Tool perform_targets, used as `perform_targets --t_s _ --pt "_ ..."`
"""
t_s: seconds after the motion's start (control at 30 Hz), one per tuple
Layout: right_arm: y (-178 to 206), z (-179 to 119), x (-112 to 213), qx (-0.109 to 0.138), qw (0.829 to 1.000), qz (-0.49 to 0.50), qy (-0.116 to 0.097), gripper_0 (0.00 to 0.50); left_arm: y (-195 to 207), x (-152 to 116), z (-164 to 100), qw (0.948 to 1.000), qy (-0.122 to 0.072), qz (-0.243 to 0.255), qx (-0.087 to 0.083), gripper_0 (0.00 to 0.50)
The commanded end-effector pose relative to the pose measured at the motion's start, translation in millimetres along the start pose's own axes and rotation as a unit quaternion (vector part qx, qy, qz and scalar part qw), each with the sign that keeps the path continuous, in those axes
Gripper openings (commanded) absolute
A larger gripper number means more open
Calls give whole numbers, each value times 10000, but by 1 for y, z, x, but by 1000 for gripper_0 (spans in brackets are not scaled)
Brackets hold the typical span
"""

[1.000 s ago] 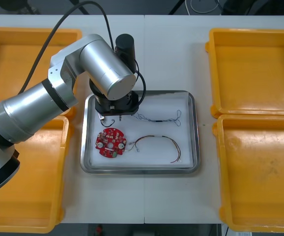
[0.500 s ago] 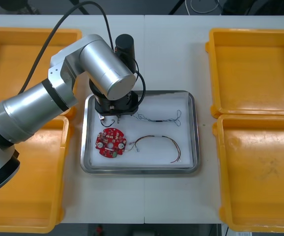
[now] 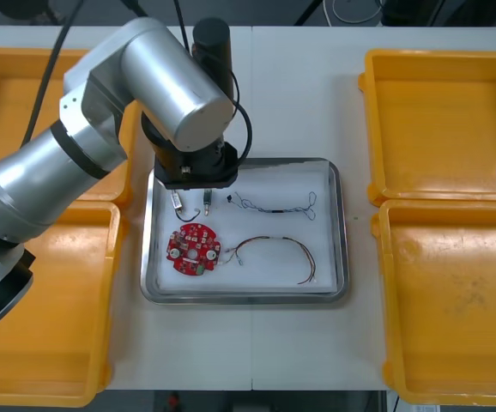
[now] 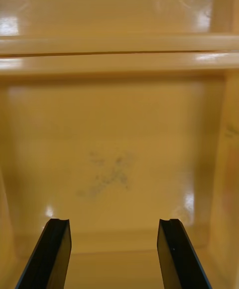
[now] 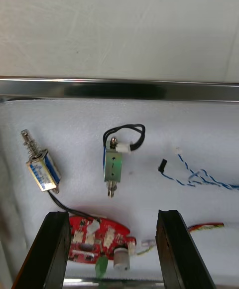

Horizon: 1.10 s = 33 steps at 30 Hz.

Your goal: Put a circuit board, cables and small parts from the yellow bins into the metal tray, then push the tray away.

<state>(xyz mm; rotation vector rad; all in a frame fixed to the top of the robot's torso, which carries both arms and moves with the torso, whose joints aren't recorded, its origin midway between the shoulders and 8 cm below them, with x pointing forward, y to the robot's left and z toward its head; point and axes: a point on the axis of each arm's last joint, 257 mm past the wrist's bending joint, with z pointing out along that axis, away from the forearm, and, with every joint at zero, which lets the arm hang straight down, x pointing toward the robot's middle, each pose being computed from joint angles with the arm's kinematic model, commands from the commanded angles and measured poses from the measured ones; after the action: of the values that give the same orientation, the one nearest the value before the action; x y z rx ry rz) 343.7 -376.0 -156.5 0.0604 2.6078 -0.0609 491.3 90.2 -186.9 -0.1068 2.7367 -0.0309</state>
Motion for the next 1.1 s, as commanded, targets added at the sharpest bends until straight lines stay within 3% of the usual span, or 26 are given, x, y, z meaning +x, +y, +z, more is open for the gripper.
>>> perform_targets --t_s 0.03,0.13,0.3,0.47,0.57,0.83,0.93,1.1 --pt "39 -4 -17 -365 9971 -652 -118 500 16 -21 -53 9987 -219 413 193 500" --pt "55 -6 -23 -494 9948 -881 -148 500 36 -18 -66 9987 -142 426 231 500" --pt "89 -9 -35 -700 9876 -1388 -239 500 78 -31 -89 9975 -361 441 410 500" --pt "130 -11 -40 -903 9757 -1982 -257 500 124 -37 -101 9960 -631 535 324 500" --pt "152 -12 -40 -993 9665 -2355 -243 500 150 -34 -102 9961 -645 564 223 500" --pt "228 -20 -33 -1252 9246 -3584 -304 500 227 -11 -99 9963 -590 597 -161 500" --pt "244 -22 -31 -1291 9139 -3832 -349 500 241 -8 -101 9961 -616 594 -222 500" --pt "297 -17 -10 -1286 8600 -4912 -505 500 274 10 -102 9961 -610 583 -246 500"
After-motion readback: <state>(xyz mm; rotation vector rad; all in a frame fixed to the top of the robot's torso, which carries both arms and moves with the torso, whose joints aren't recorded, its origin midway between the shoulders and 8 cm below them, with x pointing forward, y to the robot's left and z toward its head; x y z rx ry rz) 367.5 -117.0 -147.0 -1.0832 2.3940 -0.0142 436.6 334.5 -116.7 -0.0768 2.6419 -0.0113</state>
